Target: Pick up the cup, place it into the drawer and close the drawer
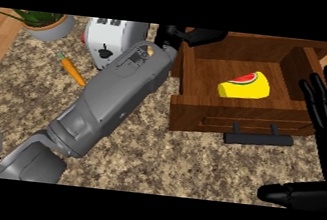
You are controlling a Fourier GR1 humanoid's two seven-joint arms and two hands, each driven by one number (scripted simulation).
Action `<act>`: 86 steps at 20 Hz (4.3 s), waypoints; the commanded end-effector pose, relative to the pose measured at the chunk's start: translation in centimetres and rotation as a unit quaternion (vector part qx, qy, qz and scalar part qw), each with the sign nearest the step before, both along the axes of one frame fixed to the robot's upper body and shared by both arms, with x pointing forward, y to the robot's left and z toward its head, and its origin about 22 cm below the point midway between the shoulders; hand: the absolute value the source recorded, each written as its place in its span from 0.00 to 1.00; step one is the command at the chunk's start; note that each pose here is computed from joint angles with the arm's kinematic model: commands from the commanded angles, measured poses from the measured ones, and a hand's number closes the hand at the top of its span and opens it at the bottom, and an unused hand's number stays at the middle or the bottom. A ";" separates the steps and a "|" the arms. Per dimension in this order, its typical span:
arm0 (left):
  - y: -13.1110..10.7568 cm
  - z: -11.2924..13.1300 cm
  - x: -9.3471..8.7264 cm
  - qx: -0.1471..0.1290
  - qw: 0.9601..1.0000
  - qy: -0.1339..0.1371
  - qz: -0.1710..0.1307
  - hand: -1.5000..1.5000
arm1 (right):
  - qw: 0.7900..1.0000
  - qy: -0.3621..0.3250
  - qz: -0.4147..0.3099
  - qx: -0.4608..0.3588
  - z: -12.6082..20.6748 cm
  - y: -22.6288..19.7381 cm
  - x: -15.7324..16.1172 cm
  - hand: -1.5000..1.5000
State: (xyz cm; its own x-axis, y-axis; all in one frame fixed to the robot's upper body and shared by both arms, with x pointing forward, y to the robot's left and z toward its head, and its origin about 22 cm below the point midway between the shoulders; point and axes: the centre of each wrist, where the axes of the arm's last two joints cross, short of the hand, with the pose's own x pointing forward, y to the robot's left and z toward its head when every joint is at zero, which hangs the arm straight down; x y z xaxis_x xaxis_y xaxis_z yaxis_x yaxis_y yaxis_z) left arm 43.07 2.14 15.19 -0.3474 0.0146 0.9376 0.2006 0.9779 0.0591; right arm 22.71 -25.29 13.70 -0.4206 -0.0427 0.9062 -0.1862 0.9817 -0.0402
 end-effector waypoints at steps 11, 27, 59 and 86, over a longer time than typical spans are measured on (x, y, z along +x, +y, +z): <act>-0.8 -1.7 0.1 0.117 0.993 0.003 0.021 0.00 | 1.000 -0.005 0.024 0.001 0.2 0.9 1.0 0.00; -1.8 -0.9 -1.2 -0.047 0.998 -0.036 -0.035 0.00 | 0.997 0.000 0.051 0.051 -1.2 1.1 0.3 0.00; 21.6 -6.3 -10.4 -0.146 0.988 0.033 0.042 0.00 | 0.914 0.002 0.062 -0.400 -2.3 0.4 0.9 1.00; 31.7 -11.8 -15.6 -0.155 0.986 0.038 0.057 0.00 | 0.845 0.055 0.052 -0.530 -17.2 4.2 13.0 0.00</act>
State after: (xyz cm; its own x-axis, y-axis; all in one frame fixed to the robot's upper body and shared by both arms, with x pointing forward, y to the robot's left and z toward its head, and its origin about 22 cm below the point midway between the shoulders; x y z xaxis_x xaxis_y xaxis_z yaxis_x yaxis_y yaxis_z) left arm 26.83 33.41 4.52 -0.3020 0.2726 0.9135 0.0778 0.9621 -0.2614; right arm 34.95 -21.77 -1.31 -0.3883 0.7865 0.4802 -0.3014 0.3840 -0.8728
